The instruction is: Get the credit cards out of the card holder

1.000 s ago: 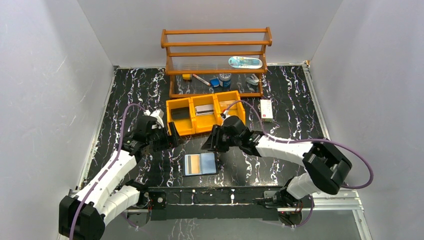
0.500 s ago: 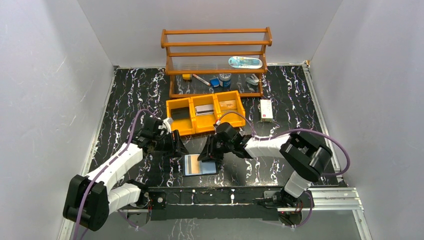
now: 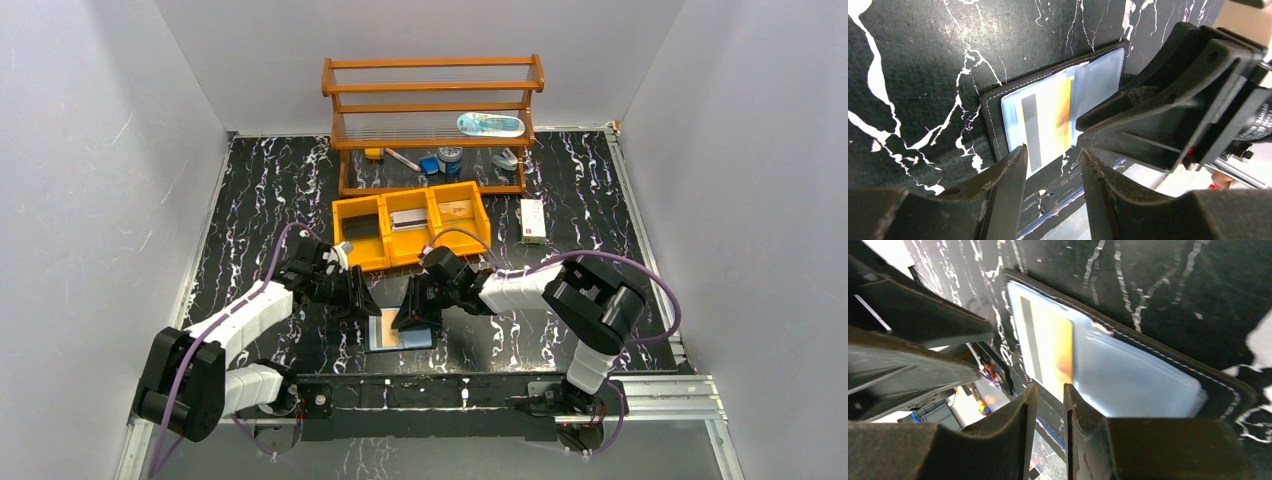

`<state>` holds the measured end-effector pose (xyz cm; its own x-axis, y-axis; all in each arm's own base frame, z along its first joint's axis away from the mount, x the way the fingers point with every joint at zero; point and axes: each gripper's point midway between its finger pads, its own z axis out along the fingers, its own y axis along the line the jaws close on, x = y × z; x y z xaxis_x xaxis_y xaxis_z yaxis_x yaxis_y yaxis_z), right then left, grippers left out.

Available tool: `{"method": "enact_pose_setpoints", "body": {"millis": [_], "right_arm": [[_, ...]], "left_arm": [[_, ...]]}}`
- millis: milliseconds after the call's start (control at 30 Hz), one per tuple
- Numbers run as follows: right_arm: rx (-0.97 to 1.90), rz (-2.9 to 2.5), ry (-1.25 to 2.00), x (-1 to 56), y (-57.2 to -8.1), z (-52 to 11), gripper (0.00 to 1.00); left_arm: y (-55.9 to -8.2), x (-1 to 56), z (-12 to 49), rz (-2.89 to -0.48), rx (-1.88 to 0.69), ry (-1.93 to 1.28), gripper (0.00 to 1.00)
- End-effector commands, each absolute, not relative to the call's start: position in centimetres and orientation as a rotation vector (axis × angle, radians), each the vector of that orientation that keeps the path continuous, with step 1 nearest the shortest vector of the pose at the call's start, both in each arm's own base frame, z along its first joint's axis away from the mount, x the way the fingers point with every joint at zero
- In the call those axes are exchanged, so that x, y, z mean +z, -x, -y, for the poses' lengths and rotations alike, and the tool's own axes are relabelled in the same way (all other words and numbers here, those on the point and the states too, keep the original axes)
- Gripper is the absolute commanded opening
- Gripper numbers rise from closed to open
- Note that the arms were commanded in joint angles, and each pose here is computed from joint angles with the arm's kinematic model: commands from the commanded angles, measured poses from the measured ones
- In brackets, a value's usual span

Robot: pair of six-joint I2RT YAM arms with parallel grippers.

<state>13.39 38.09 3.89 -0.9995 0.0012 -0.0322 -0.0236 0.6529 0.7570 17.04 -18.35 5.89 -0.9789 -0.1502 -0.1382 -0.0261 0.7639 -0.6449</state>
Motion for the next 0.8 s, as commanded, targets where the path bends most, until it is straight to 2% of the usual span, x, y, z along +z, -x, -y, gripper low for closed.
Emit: {"method": "enact_pose_setpoints", "body": {"millis": [0,400,767], "right_arm": [[1.342,-2.752,0.101,6.4,-14.3,-39.9,0.34],[1.226,-2.838,0.031,4.3,-14.1,-38.7,0.38],[1.161,-2.9,0.01,2.2,-14.0,-38.4,0.33]], "left_arm": [[-16.2,5.3,18.7,-2.807,-1.046,0.171,0.41],[-15.9,4.6,18.9,-2.833,-1.056,0.171,0.37],[-15.3,3.3,19.2,-2.895,-1.025,0.163,0.36]]}}
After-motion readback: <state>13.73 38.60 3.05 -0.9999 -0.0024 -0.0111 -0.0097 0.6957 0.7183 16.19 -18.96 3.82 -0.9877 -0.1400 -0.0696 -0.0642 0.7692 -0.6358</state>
